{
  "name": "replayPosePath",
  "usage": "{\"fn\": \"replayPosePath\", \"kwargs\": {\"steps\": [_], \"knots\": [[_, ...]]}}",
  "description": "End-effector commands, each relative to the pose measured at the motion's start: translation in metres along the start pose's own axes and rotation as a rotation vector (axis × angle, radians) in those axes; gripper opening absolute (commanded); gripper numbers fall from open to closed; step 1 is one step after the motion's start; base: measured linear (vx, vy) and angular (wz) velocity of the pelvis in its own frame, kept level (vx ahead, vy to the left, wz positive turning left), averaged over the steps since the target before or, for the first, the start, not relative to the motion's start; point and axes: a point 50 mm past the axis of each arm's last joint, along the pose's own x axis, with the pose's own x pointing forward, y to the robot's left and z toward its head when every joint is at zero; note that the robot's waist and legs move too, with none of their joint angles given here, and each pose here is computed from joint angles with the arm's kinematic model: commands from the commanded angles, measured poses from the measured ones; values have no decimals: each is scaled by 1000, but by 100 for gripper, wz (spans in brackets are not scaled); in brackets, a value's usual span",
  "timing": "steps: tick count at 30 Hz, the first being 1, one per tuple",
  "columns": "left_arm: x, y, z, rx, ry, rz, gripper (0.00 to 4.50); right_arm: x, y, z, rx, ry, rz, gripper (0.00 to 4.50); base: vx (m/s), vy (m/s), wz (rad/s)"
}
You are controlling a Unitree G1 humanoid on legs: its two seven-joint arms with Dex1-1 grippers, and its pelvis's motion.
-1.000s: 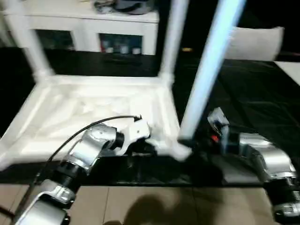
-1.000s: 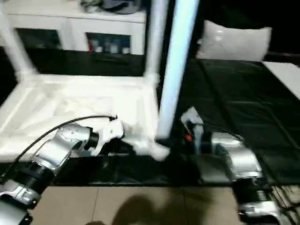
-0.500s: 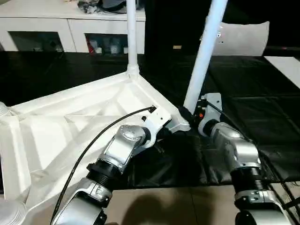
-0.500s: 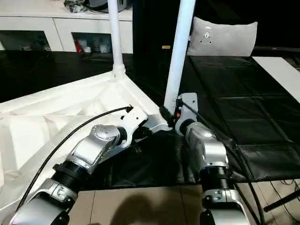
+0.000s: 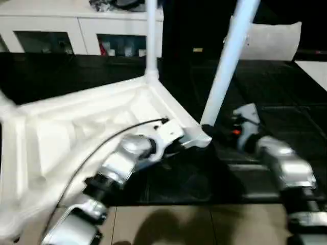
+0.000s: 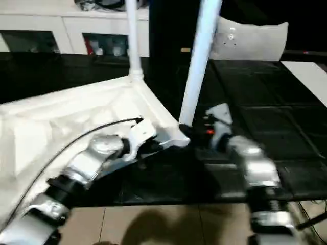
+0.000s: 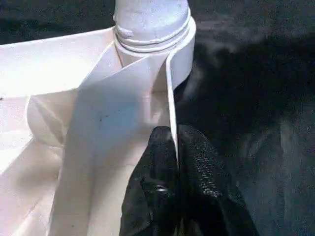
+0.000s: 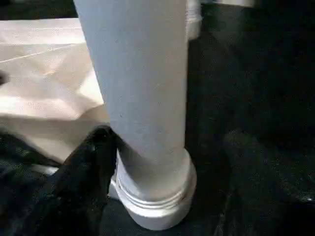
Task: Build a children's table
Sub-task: Rotate leg to tighten
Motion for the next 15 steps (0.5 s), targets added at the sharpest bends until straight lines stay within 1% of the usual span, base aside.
{"fn": "replayPosePath", "kwargs": {"steps": [1, 4, 5, 7, 8, 10, 11, 12, 14, 15], "knots": [[-4, -6, -1, 85, 2, -126, 0, -12, 2, 3, -61, 20, 118, 399, 0, 0, 0], [-12, -7, -6, 137, 19, -216, 0, -21, 2, 3, -98, 64, 228, 399, 0, 0, 0], [-12, -7, -6, 138, 19, -218, 0, -21, 2, 3, -99, 65, 229, 384, 0, 0, 0], [-22, -8, -11, 196, 34, -314, 0, -28, 4, 4, -117, 97, 347, 366, 0, 0, 0], [-25, -10, -12, 217, 36, -359, 0, -30, 7, 4, -121, 112, 404, 366, 0, 0, 0], [-28, -11, -13, 233, 42, -396, 0, -31, 9, 4, -120, 124, 448, 363, 0, 0, 0], [-28, -11, -13, 233, 42, -396, 0, -31, 9, 4, -120, 124, 448, 342, 0, 0, 0], [-30, -13, -13, 248, 43, -445, 0, -30, 14, 2, -133, 145, 508, 331, 0, 0, 0], [-32, -14, -12, 257, 40, -476, 0, -29, 18, 0, -143, 156, 546, 324, 0, 0, 0], [-32, -14, -12, 257, 40, -476, 0, -29, 18, 0, -143, 156, 546, 312, 0, 0, 0]]}}
